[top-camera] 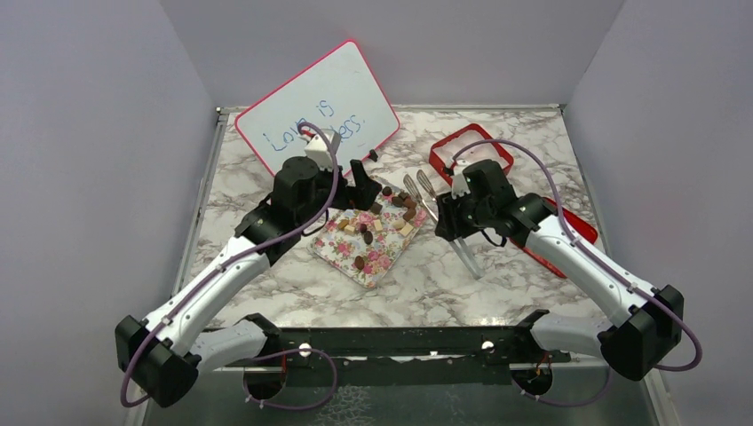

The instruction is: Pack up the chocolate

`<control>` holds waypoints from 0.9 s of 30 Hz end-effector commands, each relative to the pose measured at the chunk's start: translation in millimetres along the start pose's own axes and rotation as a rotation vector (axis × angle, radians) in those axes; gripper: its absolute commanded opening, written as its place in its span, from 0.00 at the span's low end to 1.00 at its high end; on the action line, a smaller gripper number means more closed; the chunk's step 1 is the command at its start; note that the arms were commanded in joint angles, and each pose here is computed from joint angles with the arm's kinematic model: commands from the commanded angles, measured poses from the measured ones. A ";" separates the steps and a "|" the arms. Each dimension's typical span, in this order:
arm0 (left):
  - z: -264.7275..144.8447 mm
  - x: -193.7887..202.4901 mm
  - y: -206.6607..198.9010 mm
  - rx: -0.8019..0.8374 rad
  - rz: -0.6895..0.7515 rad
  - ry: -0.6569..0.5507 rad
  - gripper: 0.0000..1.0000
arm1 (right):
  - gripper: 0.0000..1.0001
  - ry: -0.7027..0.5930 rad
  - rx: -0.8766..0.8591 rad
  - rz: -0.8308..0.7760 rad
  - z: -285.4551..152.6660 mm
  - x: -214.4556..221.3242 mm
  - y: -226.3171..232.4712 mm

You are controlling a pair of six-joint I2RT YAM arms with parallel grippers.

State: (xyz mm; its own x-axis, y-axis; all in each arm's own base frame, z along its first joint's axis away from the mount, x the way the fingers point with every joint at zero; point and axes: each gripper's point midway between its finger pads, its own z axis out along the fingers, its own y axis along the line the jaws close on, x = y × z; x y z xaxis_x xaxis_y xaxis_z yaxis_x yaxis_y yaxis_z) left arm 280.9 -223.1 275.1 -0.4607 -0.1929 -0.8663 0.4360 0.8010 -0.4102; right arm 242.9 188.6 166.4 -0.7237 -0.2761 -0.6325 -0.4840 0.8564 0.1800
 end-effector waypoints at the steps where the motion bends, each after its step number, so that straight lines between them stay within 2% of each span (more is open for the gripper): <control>1: 19.1 -27.1 -28.6 0.101 -0.081 -0.040 0.96 | 0.48 -0.121 -0.140 -0.059 -11.5 -33.3 32.0; 4: 31.9 -25.1 -45.9 0.196 -0.115 -0.021 0.96 | 0.48 -0.131 -0.171 -0.073 -12.6 -37.2 42.2; 7: 47.6 -18.1 -49.3 0.215 -0.128 0.019 0.96 | 0.48 -0.123 -0.181 -0.094 -12.3 -38.6 48.5; 15: 81.3 28.7 -18.7 0.087 -0.123 0.178 0.94 | 0.48 -0.152 -0.206 -0.126 -21.1 -44.4 57.3; 19: 82.6 57.6 4.4 -0.021 -0.096 0.295 0.93 | 0.47 -0.168 -0.155 -0.113 -26.2 -46.3 48.9; 27: 67.8 73.9 8.8 -0.022 -0.113 0.321 0.91 | 0.47 -0.077 -0.080 -0.077 -19.0 -32.5 36.0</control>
State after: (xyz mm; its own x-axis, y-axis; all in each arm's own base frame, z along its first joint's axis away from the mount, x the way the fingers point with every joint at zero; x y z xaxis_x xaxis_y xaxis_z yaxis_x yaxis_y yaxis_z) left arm 312.9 -278.9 186.1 -0.7309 -0.0991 -0.6753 0.3555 0.7893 -0.5006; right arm 232.3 225.5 194.5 -0.6490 -0.3174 -0.6914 -0.6084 0.7622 0.2212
